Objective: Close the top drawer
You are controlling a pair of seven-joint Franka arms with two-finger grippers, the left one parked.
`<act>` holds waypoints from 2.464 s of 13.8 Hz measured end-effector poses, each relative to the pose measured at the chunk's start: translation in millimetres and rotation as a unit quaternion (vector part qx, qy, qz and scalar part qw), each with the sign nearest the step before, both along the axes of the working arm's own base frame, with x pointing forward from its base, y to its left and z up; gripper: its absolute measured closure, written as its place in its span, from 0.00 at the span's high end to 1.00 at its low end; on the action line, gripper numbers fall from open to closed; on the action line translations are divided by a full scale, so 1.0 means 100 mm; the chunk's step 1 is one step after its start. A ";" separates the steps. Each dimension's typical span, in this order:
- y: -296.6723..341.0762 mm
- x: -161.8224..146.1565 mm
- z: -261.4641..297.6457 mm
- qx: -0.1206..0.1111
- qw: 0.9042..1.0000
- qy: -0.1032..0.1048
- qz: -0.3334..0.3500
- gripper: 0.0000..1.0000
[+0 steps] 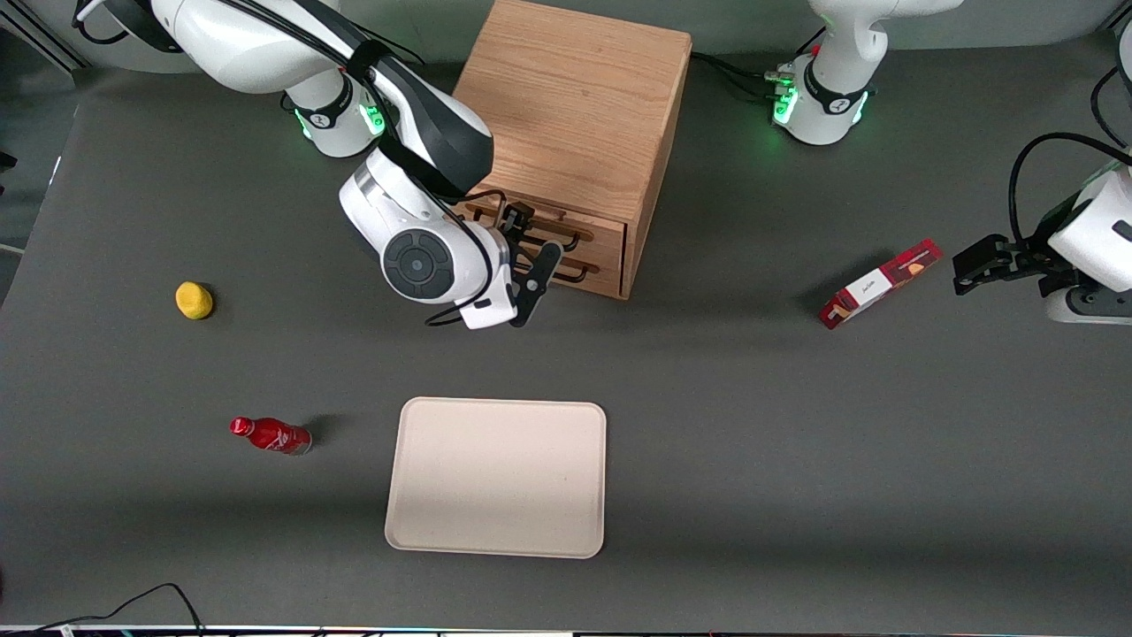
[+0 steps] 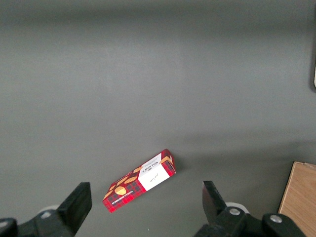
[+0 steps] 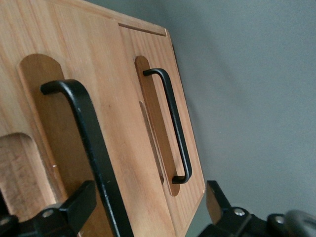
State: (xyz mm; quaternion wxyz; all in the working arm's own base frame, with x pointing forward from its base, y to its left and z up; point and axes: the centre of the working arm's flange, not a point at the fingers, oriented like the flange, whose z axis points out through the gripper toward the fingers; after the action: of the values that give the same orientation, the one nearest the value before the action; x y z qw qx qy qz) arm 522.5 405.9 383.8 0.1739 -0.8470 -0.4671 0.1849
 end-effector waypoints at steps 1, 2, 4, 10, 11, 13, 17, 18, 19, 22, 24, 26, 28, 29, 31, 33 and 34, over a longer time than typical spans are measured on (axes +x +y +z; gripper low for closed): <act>0.00 -0.01 0.00 0.000 1.000 0.001 0.001 1.00; 0.01 -0.02 0.00 -0.001 1.000 0.002 0.001 1.00; 0.01 -0.04 0.01 -0.003 1.000 0.006 0.003 1.00; -0.07 -0.08 0.39 0.004 1.000 0.014 0.000 1.00; -0.10 -0.07 0.49 0.005 1.000 0.012 -0.002 1.00; -0.20 0.01 0.69 0.006 1.000 -0.003 -0.014 1.00; -0.69 0.29 1.10 -0.005 0.996 -0.045 -0.076 1.00; -0.85 0.36 1.18 -0.015 0.993 -0.051 -0.107 1.00; -1.02 0.43 1.26 -0.023 0.989 -0.057 -0.134 1.00; -1.63 0.56 1.51 -0.079 0.976 -0.104 -0.172 1.00; -2.01 0.50 1.70 -0.120 0.964 -0.135 -0.194 1.00; -2.51 0.44 1.87 -0.140 0.950 -0.150 -0.236 1.00; -3.13 0.40 2.03 -0.153 0.931 -0.162 -0.291 1.00; -3.44 0.37 2.10 -0.157 0.919 -0.169 -0.319 1.00; -3.90 0.32 2.16 -0.157 0.900 -0.189 -0.361 1.00; -4.21 0.30 2.12 -0.155 0.881 -0.206 -0.396 1.00; -4.34 0.30 2.09 -0.157 0.869 -0.208 -0.420 1.00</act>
State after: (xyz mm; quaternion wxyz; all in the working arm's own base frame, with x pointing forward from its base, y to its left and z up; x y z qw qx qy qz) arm 552.2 -27.8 593.2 -0.0013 -0.9983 -0.0573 -0.0147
